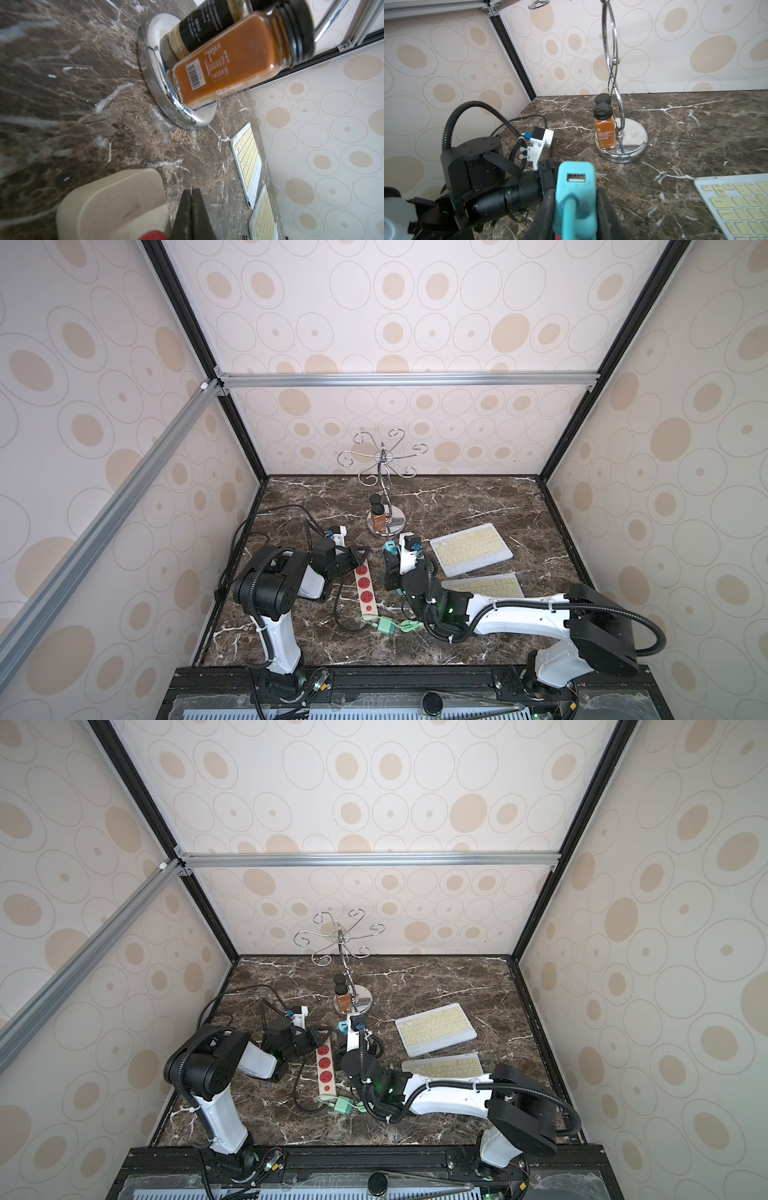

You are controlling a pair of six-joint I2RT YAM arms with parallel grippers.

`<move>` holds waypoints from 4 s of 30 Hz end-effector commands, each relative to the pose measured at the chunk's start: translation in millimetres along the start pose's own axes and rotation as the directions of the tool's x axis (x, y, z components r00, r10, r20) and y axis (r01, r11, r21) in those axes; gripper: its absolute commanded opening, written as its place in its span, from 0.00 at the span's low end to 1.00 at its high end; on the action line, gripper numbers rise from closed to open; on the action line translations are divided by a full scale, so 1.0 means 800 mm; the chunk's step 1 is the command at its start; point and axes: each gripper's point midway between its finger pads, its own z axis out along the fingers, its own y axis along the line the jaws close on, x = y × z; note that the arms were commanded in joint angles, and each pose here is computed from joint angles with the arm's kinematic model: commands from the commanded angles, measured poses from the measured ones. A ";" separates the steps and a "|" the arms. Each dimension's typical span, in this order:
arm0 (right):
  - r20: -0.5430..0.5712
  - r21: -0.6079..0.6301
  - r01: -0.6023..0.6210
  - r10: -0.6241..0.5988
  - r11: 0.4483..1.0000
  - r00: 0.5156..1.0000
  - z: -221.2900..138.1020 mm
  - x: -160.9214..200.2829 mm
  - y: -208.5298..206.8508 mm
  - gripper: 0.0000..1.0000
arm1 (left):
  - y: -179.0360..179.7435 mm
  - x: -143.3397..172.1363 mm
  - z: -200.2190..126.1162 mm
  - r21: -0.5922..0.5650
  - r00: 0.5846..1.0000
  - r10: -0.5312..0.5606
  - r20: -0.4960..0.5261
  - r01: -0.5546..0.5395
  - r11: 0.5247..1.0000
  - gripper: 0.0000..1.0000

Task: Unplug the wireless keyboard
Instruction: Place the plug at the center of the board, then reset both arms

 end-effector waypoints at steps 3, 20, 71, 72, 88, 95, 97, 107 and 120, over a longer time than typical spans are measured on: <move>-0.079 0.110 0.131 -0.123 0.985 0.989 -0.008 0.024 -0.051 0.00 | 0.094 0.082 -0.021 -0.281 0.976 -0.160 -0.149 0.113 0.953 0.00; -0.320 0.204 0.377 -0.303 0.903 0.898 0.028 0.119 -0.071 0.00 | 0.054 0.051 -0.032 -0.216 0.993 -0.044 -0.108 0.019 0.976 0.00; -0.328 0.169 0.269 -0.203 0.948 0.923 -0.037 0.025 -0.052 0.93 | -0.013 -0.096 -0.205 -0.570 0.803 0.477 0.357 -0.218 0.792 0.63; -0.291 0.216 0.249 -0.181 0.944 0.939 -0.048 0.001 -0.069 0.95 | -0.012 -0.099 -0.211 -0.588 0.788 0.495 0.367 -0.215 0.779 0.65; -0.038 0.631 0.186 -0.210 0.753 0.977 -0.125 -0.058 -0.404 1.00 | 0.016 -0.108 -0.319 -0.848 0.438 0.807 0.397 -0.162 0.505 1.00; -0.161 0.662 0.320 -0.288 0.678 0.944 -0.096 -0.011 -0.443 1.00 | 0.020 -0.132 -0.261 -0.859 0.471 0.836 0.283 -0.263 0.439 1.00; -0.176 0.672 0.338 -0.301 0.659 0.937 -0.085 0.003 -0.455 1.00 | 0.018 -0.139 -0.266 -0.870 0.439 0.846 0.303 -0.235 0.434 1.00; -0.220 0.530 0.359 -0.285 0.768 0.933 -0.029 0.024 -0.462 0.96 | 0.028 -0.153 -0.233 -0.849 0.421 0.862 0.282 -0.308 0.428 1.00; -0.177 0.524 0.162 -0.079 0.836 0.981 -0.017 0.051 -0.512 1.00 | 0.056 -0.167 -0.217 -0.828 0.490 0.825 0.280 -0.311 0.466 1.00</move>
